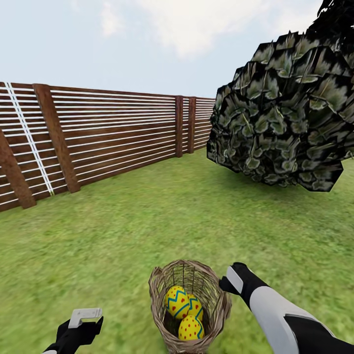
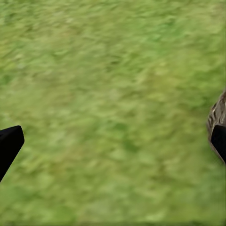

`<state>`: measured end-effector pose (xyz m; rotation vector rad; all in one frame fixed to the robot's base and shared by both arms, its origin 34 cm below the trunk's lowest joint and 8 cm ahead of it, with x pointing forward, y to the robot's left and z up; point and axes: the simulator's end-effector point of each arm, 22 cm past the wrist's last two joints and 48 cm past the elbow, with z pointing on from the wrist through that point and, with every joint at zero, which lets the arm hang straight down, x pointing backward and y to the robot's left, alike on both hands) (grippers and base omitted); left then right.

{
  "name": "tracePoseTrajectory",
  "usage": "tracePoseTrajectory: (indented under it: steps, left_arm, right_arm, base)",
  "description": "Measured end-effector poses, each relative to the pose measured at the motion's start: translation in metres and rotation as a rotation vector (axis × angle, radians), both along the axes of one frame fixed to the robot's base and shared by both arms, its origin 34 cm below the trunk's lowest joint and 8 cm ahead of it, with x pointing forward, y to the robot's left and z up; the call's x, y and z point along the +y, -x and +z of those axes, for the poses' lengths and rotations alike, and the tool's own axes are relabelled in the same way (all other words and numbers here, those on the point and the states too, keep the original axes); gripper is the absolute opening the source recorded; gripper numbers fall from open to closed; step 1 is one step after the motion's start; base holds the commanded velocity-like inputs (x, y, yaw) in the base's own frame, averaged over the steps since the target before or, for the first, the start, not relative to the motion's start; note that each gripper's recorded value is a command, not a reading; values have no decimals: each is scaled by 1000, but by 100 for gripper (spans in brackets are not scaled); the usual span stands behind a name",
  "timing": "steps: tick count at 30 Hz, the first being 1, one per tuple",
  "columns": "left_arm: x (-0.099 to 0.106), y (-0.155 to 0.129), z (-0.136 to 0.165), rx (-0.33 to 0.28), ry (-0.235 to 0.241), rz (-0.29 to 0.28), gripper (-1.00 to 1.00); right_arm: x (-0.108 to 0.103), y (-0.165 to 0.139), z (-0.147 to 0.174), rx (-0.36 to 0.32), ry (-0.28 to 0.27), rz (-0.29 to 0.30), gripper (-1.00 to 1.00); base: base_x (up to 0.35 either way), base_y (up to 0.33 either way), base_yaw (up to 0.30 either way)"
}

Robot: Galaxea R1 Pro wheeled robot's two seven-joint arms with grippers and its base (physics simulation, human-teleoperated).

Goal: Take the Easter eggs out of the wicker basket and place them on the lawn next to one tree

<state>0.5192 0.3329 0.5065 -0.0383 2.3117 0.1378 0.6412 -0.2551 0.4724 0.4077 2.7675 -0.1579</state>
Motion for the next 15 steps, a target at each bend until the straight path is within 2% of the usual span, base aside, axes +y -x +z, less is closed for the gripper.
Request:
tracePoseTrajectory:
  steps: [15]
  left_arm:
    - [1, 5, -25, -2, 0, 3, 100]
  right_arm:
    - [1, 6, -26, 1, -2, 2, 100]
  base:
    - [0, 0, 0]
